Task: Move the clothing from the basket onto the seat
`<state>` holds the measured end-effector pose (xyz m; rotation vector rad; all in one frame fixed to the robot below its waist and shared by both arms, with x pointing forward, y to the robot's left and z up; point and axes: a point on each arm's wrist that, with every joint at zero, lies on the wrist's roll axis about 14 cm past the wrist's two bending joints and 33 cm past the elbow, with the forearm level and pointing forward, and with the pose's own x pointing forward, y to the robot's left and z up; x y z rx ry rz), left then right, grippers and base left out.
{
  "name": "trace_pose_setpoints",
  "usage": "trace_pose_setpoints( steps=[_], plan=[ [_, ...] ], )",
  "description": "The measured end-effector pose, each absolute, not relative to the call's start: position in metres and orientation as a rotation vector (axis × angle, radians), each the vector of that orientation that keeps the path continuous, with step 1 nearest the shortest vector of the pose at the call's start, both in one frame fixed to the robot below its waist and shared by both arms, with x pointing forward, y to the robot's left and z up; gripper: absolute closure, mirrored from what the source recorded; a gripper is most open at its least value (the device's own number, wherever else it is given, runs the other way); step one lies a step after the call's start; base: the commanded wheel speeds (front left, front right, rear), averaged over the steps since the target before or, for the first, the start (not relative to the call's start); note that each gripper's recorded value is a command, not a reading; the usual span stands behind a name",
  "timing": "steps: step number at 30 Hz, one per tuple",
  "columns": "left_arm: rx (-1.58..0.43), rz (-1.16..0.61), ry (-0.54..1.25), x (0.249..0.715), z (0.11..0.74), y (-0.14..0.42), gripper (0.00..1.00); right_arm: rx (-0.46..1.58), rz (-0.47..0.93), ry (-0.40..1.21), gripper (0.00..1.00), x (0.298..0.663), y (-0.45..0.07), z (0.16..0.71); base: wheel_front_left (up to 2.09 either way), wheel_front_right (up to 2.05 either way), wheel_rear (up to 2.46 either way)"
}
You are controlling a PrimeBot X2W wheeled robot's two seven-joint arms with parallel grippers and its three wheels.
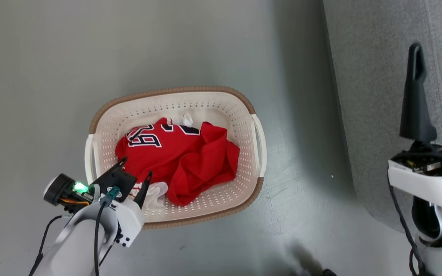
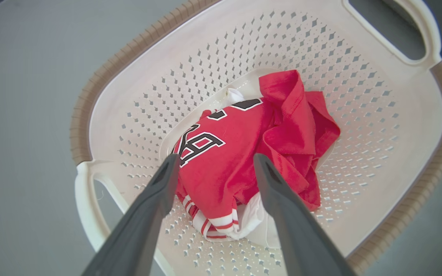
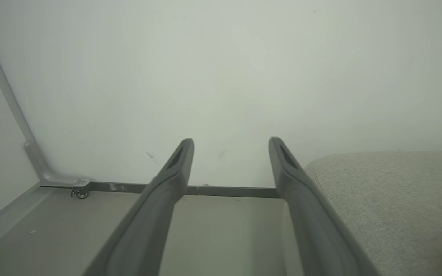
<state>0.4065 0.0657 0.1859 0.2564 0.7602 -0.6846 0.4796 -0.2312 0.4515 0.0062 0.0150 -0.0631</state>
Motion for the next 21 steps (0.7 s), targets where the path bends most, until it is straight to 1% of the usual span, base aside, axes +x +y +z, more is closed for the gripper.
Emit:
trace_pose_setpoints(
  steps=[16, 21],
  plan=[
    [0.315, -0.745, 0.837, 0.410, 0.143, 0.065, 0.00, -0.008, -0.051, -0.005, 0.00, 0.508, -0.232, 0.440, 0.00, 0.00, 0.00],
    [0.324, -0.764, 0.859, 0.407, 0.131, 0.062, 0.00, -0.007, -0.060, 0.018, 0.00, 0.509, -0.236, 0.429, 0.00, 0.00, 0.00]
  ],
)
